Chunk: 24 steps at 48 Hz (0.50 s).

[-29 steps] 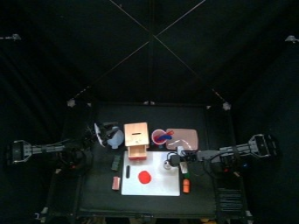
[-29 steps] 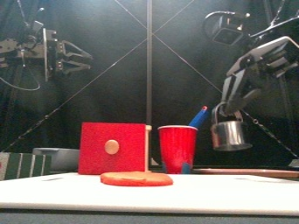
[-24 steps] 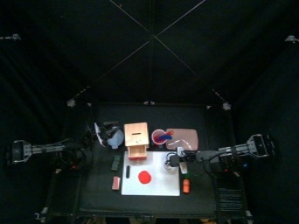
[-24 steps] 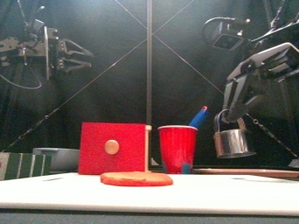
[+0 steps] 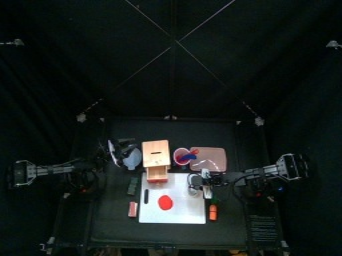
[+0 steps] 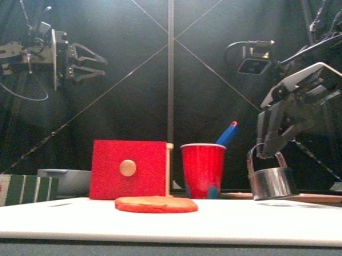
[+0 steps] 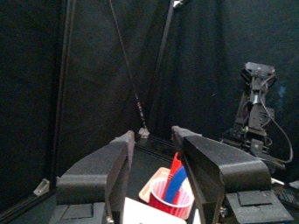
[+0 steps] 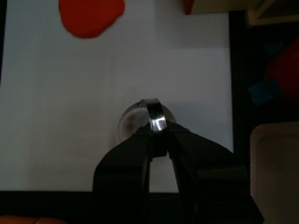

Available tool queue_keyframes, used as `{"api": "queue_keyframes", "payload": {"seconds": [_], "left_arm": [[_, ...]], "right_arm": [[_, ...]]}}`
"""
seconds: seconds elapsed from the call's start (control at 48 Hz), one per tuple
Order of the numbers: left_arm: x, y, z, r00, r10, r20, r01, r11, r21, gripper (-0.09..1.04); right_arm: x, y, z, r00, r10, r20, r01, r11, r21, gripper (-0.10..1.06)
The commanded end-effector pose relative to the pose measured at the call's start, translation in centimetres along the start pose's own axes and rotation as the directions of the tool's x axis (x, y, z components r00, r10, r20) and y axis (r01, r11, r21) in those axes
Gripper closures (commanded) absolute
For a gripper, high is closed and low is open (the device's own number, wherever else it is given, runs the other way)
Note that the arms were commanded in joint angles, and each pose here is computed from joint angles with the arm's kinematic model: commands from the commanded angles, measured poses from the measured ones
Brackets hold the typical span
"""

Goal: Get the cutter from the drawer then cut the dough then place the extra dough in the bowl
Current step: Shut the drawer

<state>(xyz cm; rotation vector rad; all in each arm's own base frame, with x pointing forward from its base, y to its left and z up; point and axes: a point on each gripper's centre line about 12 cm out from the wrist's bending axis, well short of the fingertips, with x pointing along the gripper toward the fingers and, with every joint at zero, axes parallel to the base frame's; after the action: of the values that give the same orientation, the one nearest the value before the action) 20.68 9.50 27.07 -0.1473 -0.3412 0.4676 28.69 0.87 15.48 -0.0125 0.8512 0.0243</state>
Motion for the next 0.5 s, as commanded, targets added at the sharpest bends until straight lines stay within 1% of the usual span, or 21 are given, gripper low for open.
{"api": "queue_keyframes", "payload": {"seconds": [0.021, 0.146, 0.292, 0.396, 0.5], "left_arm": [[0.1, 0.8, 0.0, 0.999, 0.047, 0.002, -0.047, 0.999, -0.014, 0.14], [-0.1, 1.0, -0.3, 0.998, 0.063, -0.007, -0.063, 0.998, -0.023, 0.14], [-0.1, 1.1, -0.3, 0.998, 0.065, -0.008, -0.065, 0.998, -0.019, 0.14], [0.0, 1.1, -0.2, 0.998, 0.067, -0.004, -0.067, 0.998, -0.017, 0.14], [0.2, 1.6, 0.2, 0.996, 0.089, 0.011, -0.089, 0.996, -0.015, 0.15]], "right_arm": [[-0.3, 0.5, 0.6, 1.000, 0.012, 0.027, -0.012, 0.9999, -0.002, 0.32], [-0.4, 0.5, 0.7, 0.999, 0.016, 0.029, -0.017, 0.9998, 0.014, 0.24], [-0.4, 0.6, 1.1, 0.999, 0.021, 0.040, -0.023, 0.9991, 0.036, 0.22], [-0.7, 0.6, 2.4, 0.997, 0.021, 0.072, -0.023, 0.9993, 0.028, 0.22], [-1.1, 0.7, 4.9, 0.991, 0.020, 0.131, -0.023, 0.9996, 0.017, 0.22]]}}
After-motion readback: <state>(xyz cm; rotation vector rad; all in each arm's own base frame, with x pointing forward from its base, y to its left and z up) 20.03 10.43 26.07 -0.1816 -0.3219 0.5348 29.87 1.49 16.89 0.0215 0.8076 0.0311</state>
